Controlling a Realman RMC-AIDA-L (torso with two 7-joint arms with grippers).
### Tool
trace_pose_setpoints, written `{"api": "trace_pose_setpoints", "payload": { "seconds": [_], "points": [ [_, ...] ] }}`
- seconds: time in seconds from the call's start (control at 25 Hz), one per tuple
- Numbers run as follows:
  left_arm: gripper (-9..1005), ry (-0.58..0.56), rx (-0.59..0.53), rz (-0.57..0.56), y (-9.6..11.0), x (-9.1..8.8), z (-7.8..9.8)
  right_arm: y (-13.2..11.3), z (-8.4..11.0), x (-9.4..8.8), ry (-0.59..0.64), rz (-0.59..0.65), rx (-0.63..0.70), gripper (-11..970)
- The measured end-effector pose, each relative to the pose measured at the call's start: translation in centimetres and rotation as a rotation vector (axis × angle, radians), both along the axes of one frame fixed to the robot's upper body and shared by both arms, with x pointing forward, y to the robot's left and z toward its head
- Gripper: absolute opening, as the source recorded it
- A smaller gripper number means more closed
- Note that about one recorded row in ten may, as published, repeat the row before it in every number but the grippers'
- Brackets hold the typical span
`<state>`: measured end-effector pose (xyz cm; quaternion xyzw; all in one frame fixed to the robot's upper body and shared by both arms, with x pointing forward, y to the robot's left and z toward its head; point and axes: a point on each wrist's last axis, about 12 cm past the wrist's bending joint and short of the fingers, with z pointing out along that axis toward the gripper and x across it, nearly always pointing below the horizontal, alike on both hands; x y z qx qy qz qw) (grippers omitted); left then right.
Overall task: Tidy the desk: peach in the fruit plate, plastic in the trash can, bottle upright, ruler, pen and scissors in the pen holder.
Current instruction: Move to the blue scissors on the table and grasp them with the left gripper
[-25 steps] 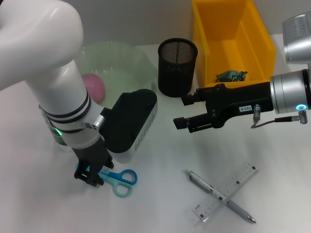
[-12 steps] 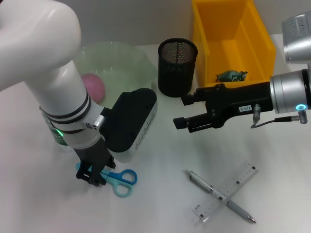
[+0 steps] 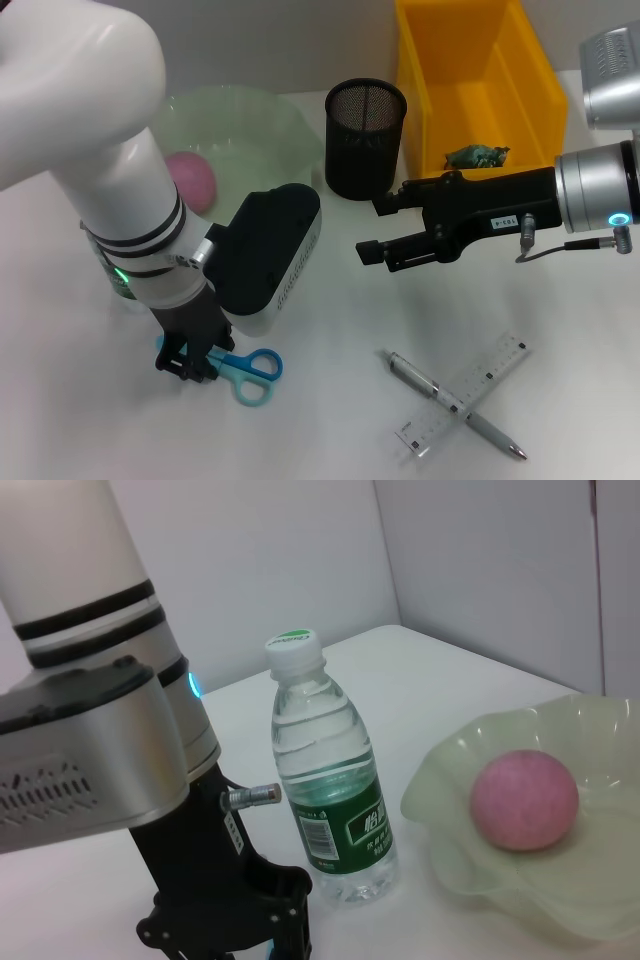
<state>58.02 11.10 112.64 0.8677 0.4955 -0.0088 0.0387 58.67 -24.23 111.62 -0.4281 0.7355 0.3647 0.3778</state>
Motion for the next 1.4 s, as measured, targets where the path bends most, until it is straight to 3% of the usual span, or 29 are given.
{"api": "trace_pose_setpoints", "payload": {
  "seconds": [1.4],
  "points": [
    [319, -0.002, 0.002, 0.008, 0.11, 0.05, -0.27, 0.02, 0.11, 0.13, -0.003, 0.0, -0.002, 806]
  ]
}}
